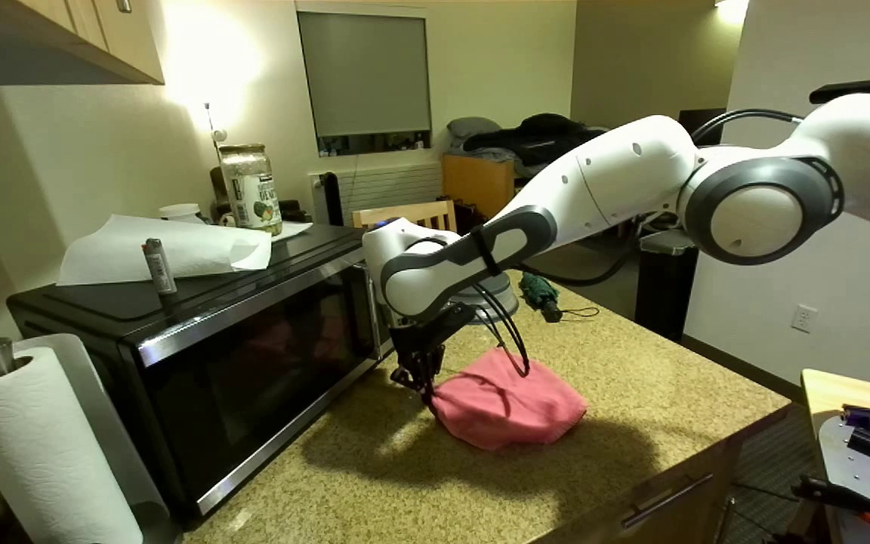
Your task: Spread the cloth on the table
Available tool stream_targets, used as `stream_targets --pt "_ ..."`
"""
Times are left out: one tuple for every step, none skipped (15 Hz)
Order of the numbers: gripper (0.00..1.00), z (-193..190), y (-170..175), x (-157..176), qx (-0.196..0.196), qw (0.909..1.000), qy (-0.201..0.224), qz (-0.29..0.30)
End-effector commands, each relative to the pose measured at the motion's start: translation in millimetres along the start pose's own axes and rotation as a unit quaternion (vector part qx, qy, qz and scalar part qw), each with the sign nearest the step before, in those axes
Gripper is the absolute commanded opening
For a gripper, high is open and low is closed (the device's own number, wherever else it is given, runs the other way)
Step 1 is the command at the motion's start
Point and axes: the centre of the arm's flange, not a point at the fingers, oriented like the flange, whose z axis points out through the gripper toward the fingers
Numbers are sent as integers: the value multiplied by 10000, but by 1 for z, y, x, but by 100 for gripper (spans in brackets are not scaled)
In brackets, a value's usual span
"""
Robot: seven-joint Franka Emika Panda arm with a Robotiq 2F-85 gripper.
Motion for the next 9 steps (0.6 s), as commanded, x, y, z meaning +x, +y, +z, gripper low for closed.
stream_targets --pt "5 9 -1 19 -101 9999 68 -81" --pt "5 8 -1 19 -104 9999 77 -80" --pt "5 9 -1 19 -102 9999 71 -77" --pt "4 8 -1 17 -96 9999 42 -60" --pt "30 6 -2 12 -81 9999 40 -69" --pt "32 4 -3 6 -52 10000 -25 -79" --pt "36 -1 0 6 -1 10000 77 12" --pt "17 -2 -1 6 4 10000 81 8" --pt "25 -2 -1 6 4 10000 83 7"
